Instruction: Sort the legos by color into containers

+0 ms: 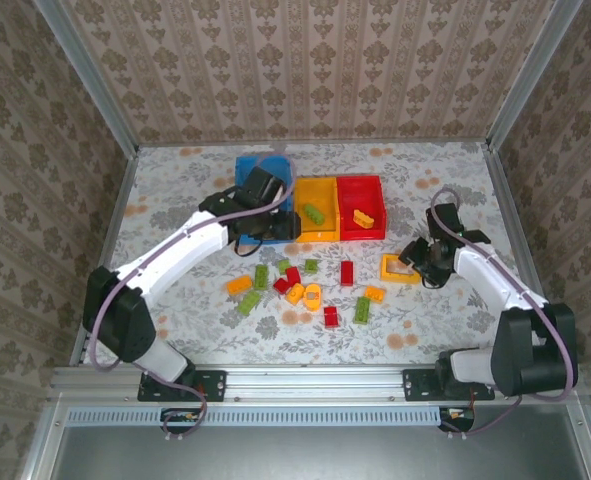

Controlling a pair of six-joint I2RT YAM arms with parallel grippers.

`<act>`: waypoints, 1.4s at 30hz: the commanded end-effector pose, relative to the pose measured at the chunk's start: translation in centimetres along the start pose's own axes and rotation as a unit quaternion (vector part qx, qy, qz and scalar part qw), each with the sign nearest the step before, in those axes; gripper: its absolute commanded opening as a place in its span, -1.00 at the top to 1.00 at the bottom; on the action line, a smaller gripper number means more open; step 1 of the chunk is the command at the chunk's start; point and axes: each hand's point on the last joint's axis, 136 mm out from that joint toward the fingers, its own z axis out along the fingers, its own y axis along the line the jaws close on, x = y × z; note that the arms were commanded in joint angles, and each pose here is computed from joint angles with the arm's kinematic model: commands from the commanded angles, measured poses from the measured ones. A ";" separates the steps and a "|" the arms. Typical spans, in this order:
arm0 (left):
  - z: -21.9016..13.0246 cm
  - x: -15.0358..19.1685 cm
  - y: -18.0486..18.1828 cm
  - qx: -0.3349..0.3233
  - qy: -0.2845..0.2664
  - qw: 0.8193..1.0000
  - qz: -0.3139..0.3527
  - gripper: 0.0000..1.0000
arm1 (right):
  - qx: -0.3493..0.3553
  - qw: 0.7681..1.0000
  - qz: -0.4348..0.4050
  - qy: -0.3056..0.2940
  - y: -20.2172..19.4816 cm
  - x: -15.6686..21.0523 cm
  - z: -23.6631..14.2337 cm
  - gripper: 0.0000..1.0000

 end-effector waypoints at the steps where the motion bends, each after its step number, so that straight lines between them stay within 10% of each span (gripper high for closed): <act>1: -1.8 -1.1 -2.4 0.048 -0.049 0.997 0.047 -0.09 | -0.054 0.989 0.138 0.000 0.8 0.6 0.1 -0.14; 10: -2.7 -0.1 -4.2 0.087 -0.059 0.992 0.070 -0.10 | -0.063 0.953 0.297 -0.003 0.1 0.9 1.2 -0.14; 30: -3.2 -0.1 -5.3 0.106 -0.063 0.989 0.076 -0.10 | -0.052 0.934 0.354 0.018 -0.5 2.0 5.3 -0.04; 42: -3.7 -0.5 -5.3 0.102 -0.075 0.989 0.075 -0.09 | -0.021 0.958 0.287 -0.008 -0.7 0.8 4.0 0.62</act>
